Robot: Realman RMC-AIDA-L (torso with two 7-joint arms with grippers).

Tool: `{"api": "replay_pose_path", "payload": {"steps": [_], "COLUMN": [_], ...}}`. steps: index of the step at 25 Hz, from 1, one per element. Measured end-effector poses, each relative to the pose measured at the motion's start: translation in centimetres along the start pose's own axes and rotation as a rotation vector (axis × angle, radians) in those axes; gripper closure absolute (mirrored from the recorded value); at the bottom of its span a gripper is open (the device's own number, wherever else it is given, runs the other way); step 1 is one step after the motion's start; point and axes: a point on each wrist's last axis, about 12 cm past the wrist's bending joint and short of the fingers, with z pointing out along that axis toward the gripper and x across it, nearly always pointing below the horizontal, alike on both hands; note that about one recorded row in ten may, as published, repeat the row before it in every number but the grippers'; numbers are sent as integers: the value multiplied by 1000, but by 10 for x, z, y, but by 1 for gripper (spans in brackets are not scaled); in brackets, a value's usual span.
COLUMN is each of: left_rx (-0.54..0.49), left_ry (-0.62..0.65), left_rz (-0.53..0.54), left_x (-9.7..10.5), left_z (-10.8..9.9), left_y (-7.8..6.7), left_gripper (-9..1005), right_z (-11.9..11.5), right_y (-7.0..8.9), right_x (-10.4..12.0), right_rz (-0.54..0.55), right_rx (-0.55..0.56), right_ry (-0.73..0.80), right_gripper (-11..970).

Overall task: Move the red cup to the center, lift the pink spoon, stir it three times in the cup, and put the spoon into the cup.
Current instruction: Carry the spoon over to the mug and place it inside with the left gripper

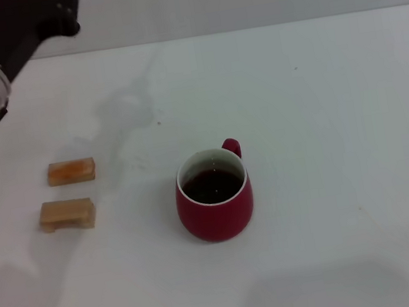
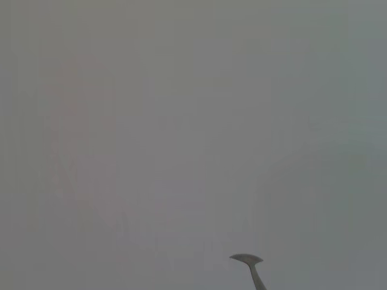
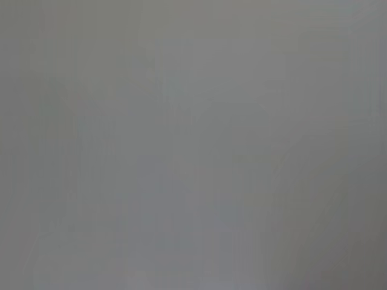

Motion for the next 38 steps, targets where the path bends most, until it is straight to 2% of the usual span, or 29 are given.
{"api": "replay_pose_path", "payload": {"steps": [2,6,11,13,17,20,22,24,27,29,31,35,38], "left_rx": [-13,-31,-40,-35,-50,-46,-48,-73,-99,-104,-105,-103,-125], "left_ry": [-7,-27,-99,-143,-258,-320,-351,-369,-310,-264,-245,-153,-113], "left_rz": [-53,-72,-150,-94,159,297,333,303,156,132,140,239,259], "left_x": [-2,-2,-3,0,11,20,21,17,9,7,5,-13,-25], "left_z": [-1,-3,-8,-10,-16,-22,-23,-23,-15,-11,-9,0,3], "left_y": [5,9,14,12,3,-2,-3,0,10,12,12,4,3], "left_gripper": [822,822,823,823,823,823,823,823,823,823,822,822,822], "right_z": [0,-1,-1,-2,-2,-1,-2,-1,-1,-1,-1,-1,0], "right_y": [1,1,3,3,3,4,4,5,6,6,7,8,8], "right_x": [0,0,1,1,1,1,1,1,1,1,1,1,1], "right_rz": [1,3,4,5,6,12,14,15,18,19,22,23,31], "right_rx": [-1,-4,-11,-9,-9,-10,-9,-10,-14,-16,-21,-25,-29], "right_ry": [1,3,7,8,10,11,12,13,15,16,16,16,15], "right_gripper": [960,960,959,960,959,959,959,959,959,960,960,960,960]}}
